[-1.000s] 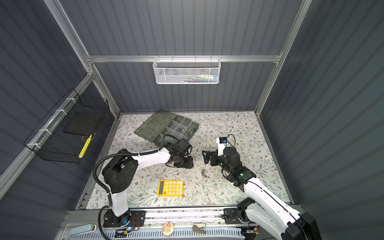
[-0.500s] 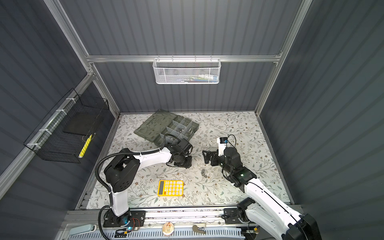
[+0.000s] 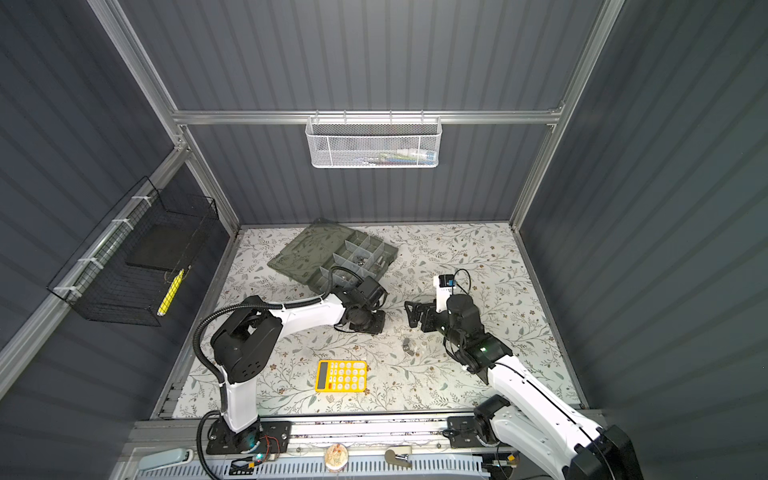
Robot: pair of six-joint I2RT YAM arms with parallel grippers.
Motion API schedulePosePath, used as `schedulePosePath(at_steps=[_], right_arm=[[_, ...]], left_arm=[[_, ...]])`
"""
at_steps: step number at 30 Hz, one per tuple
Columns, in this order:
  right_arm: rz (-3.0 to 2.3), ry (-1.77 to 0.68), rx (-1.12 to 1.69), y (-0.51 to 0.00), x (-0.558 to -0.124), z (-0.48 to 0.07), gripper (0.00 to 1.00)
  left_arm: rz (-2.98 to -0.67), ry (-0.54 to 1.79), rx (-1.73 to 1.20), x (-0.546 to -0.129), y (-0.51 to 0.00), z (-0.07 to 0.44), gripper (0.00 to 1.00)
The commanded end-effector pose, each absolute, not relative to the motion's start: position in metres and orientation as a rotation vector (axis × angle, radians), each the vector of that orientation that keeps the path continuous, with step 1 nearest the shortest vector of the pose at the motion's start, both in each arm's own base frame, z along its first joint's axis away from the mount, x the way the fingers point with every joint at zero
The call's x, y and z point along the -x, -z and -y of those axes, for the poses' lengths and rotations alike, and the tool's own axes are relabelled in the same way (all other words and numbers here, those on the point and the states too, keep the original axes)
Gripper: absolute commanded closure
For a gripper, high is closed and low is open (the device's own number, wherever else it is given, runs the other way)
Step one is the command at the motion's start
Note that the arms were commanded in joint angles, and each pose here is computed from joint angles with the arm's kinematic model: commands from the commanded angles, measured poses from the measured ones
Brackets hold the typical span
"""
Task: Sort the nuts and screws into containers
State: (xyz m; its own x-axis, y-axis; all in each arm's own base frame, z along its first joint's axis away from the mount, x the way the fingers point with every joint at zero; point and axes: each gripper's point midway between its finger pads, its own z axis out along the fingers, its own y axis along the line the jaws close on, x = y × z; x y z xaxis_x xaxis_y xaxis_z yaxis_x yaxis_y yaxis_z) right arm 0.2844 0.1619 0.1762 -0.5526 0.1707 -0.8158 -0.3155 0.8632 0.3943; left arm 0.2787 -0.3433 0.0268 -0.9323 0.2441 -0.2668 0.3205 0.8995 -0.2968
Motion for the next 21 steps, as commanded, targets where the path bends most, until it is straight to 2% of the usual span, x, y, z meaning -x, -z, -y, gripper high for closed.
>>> schedulePosePath(at_steps=[1,7,14,21], right_arm=[[-2.07,-0.632,0.108,-0.174,-0.284,-0.162,0.01],[-2.066,-0.654,0.13,-0.174,-0.283,-0.166,0.01],[-2.057,-0.681,0.149,-0.175,-0.282,-0.171,0.01],[-2.058,-0.687,0.165,-0.173,-0.282,-0.175,0.01]], left_arm=[[-2.875,0.455,-0.455,-0.274,-0.024,0.338,0.86],[-2.875,0.599,-0.428,-0.281,-0.044,0.349,0.88],[-2.852,0.642,-0.41,-0.297,-0.064,0.348,0.88],[-2.792,0.715,-0.357,-0.329,-0.096,0.344,0.89]])
